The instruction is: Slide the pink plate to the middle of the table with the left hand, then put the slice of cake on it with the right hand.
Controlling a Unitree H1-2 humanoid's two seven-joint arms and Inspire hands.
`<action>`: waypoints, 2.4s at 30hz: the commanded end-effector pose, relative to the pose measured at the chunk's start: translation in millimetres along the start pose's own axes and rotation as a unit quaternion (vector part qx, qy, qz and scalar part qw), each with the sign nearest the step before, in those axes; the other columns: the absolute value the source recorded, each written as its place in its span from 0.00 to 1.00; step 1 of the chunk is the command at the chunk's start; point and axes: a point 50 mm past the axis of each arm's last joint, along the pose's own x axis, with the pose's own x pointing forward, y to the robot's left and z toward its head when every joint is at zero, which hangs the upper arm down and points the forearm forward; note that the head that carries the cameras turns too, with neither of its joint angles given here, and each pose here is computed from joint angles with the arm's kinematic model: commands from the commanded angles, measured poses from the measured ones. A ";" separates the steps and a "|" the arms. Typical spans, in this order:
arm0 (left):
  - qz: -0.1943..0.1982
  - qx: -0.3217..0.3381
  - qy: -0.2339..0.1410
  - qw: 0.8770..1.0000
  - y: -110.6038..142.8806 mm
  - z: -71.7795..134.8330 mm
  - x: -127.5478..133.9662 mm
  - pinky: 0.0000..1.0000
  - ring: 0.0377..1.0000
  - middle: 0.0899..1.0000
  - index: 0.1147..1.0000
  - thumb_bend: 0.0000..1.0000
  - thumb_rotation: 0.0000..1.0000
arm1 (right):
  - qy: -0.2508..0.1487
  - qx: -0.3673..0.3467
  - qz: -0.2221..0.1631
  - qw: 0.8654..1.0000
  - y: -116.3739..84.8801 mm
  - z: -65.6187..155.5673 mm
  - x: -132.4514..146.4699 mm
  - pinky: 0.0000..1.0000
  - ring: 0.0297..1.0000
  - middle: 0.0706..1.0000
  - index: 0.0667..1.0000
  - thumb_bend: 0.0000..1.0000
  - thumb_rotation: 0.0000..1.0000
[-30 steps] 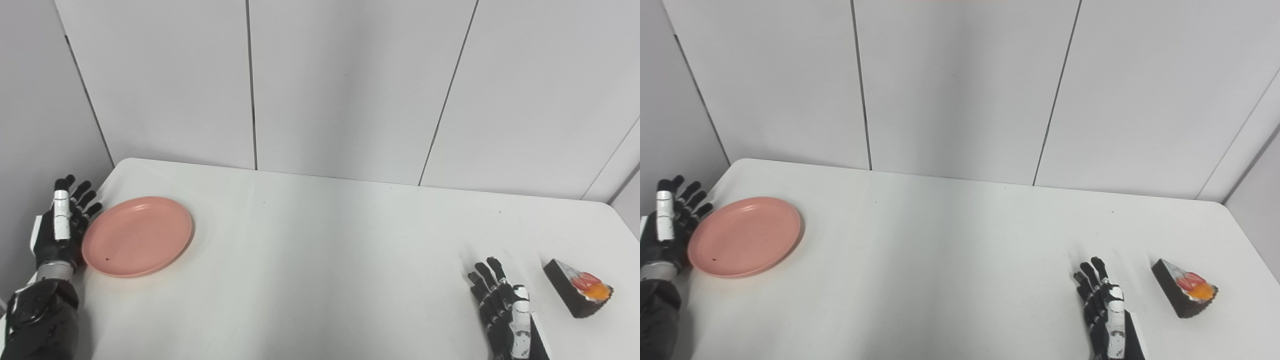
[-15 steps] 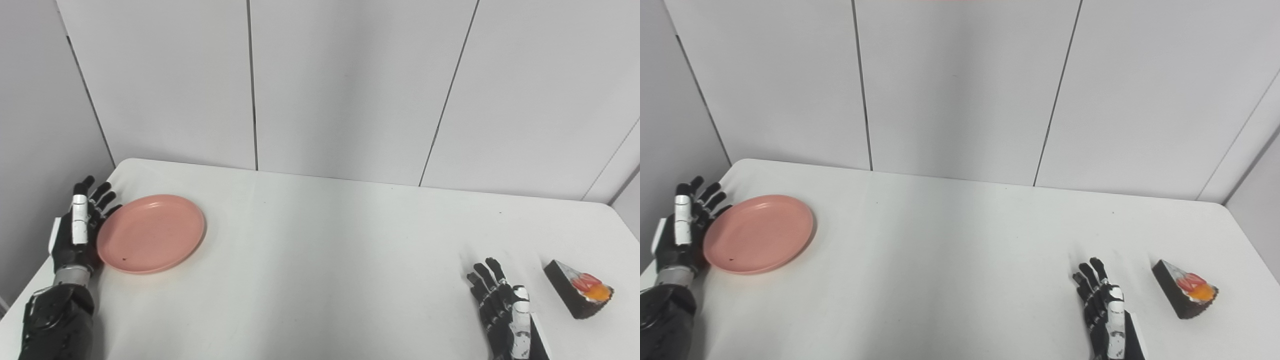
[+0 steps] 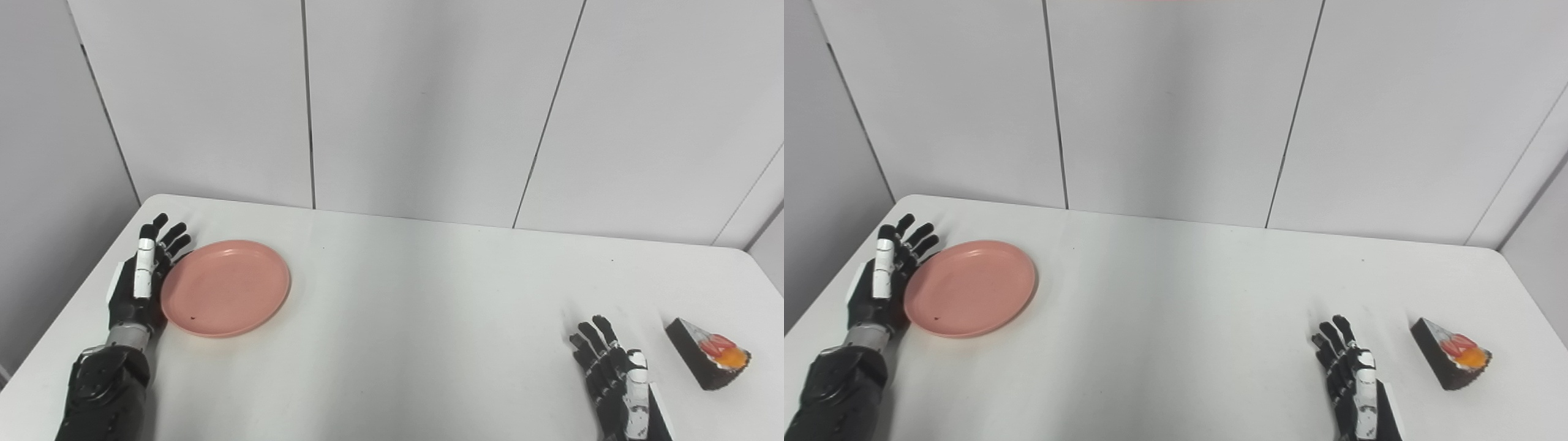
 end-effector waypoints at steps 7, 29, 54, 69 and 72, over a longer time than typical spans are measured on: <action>-0.032 -0.002 0.001 0.999 -31.0 -2.7 8.0 0.80 0.90 0.89 0.91 0.92 0.90 | 0.007 0.007 0.001 1.000 4.1 -3.8 -3.0 0.96 0.90 0.91 0.92 0.78 1.00; -0.090 -0.014 0.044 0.995 -110.6 -34.3 0.7 0.76 0.86 0.84 0.89 0.85 0.90 | 0.007 0.008 0.003 1.000 12.3 -6.5 0.1 0.95 0.90 0.92 0.92 0.77 1.00; -0.118 -0.035 0.079 0.989 -185.8 -45.0 -26.3 0.79 0.89 0.84 0.88 0.87 0.86 | 0.009 -0.001 0.002 1.000 25.0 -7.3 1.1 0.92 0.87 0.89 0.90 0.83 1.00; -0.149 -0.059 0.100 0.982 -217.2 -55.7 -30.0 0.81 0.91 0.87 0.89 0.85 0.85 | 0.015 -0.003 -0.002 1.000 43.3 -4.7 -1.7 0.91 0.85 0.87 0.88 0.83 0.98; -0.156 -0.067 0.104 0.980 -223.2 -57.5 -29.0 0.82 0.91 0.88 0.89 0.84 0.85 | 0.016 -0.004 -0.004 1.000 46.4 -4.5 -2.1 0.91 0.86 0.87 0.89 0.83 0.98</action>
